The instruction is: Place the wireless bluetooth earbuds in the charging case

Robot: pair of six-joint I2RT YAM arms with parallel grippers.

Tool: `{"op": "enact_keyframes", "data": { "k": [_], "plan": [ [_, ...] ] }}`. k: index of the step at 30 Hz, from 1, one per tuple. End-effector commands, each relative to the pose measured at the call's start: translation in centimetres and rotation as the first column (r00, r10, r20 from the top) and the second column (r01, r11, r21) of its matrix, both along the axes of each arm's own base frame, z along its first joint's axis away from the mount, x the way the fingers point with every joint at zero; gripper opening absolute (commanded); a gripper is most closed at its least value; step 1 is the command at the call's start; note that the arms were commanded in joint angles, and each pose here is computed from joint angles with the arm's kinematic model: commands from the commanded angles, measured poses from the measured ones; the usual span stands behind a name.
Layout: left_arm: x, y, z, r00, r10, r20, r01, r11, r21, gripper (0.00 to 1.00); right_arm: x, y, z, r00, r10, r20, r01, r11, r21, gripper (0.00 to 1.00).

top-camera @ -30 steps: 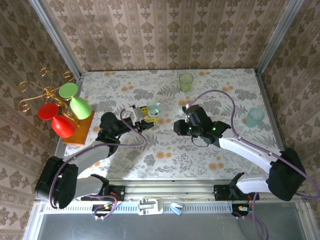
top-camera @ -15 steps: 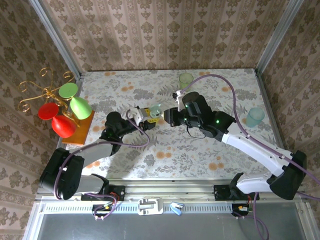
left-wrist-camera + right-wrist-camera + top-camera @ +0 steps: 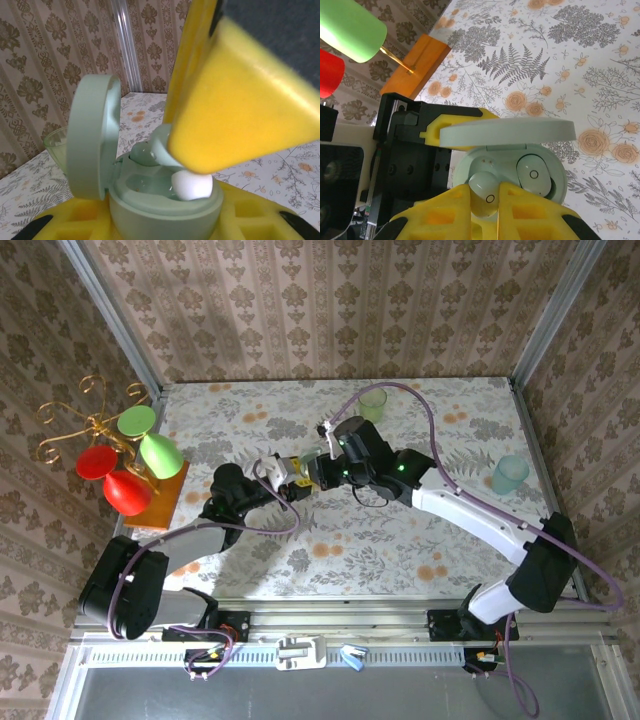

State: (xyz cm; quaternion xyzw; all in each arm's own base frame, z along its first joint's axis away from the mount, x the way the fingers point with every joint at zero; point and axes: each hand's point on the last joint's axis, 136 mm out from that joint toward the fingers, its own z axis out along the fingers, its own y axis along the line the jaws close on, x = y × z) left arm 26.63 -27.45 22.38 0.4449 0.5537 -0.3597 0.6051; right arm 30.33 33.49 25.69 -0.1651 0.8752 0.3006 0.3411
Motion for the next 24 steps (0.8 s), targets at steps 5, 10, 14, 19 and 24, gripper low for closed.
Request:
{"op": "enact_keyframes", "data": {
  "k": [5, 10, 14, 19, 24],
  "plan": [
    [-0.7, -0.1, 0.8, 0.999, -0.027, 0.044, 0.027, 1.0, -0.003, 0.3, -0.5, 0.8, 0.0, 0.999, 0.046, -0.005, -0.046, 0.999, -0.028, 0.15],
    [-0.7, -0.1, 1.1, 0.998, -0.029, 0.047, 0.03, 1.0, -0.009, 0.31, -0.2, 0.1, -1.1, 1.0, 0.019, -0.018, -0.021, 0.995, -0.1, 0.15],
    [-0.6, -0.1, 1.1, 0.999, -0.028, 0.047, 0.028, 1.0, -0.006, 0.3, 0.0, -0.7, -1.1, 1.0, -0.022, 0.004, 0.022, 0.992, -0.125, 0.14],
    [-0.7, -0.1, 1.0, 0.998, -0.031, 0.046, 0.031, 1.0, 0.0, 0.3, -0.6, -0.2, -0.8, 1.0, 0.014, 0.011, -0.012, 0.991, -0.133, 0.14],
    [-0.7, -0.1, 1.1, 0.999, -0.032, 0.044, 0.032, 0.999, -0.002, 0.31, -1.4, 0.9, -1.5, 0.998, 0.064, -0.015, -0.065, 0.986, -0.156, 0.16]
  ]
}}
